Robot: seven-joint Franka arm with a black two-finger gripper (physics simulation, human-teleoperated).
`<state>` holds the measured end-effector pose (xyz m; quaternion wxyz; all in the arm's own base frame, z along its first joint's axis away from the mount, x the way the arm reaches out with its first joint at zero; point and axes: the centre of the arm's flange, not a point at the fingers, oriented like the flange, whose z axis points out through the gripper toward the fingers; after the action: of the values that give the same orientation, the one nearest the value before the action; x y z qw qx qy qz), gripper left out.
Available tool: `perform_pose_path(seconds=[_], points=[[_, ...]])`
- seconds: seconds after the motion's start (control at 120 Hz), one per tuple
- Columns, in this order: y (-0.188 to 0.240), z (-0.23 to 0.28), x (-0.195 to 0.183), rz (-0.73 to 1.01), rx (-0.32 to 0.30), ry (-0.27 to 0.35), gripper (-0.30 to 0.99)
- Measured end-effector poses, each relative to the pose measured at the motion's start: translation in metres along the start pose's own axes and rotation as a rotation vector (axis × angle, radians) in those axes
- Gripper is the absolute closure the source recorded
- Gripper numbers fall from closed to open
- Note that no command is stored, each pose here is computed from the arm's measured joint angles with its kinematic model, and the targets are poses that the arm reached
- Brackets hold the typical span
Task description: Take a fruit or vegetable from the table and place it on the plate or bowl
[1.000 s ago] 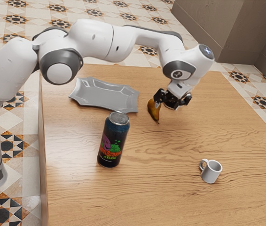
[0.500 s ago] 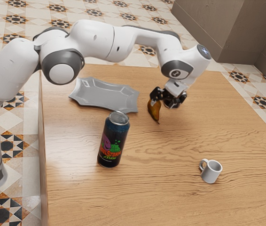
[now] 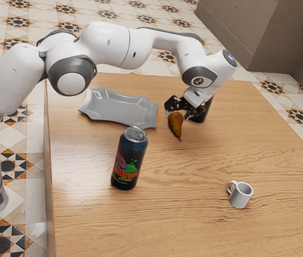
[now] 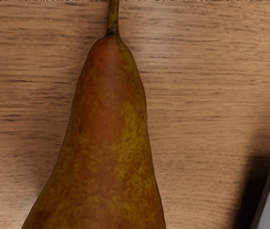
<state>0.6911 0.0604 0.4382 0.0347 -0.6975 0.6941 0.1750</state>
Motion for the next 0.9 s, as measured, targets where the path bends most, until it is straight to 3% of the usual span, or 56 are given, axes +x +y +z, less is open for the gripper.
perform_pose_path(seconds=[0.533,0.708,0.9], points=[[-0.004,0.009,0.008,0.015,-0.013,0.014,0.0],[-0.004,0.011,0.004,0.011,-0.014,0.017,0.28],[-0.008,0.022,0.001,0.013,-0.027,0.018,0.39]])
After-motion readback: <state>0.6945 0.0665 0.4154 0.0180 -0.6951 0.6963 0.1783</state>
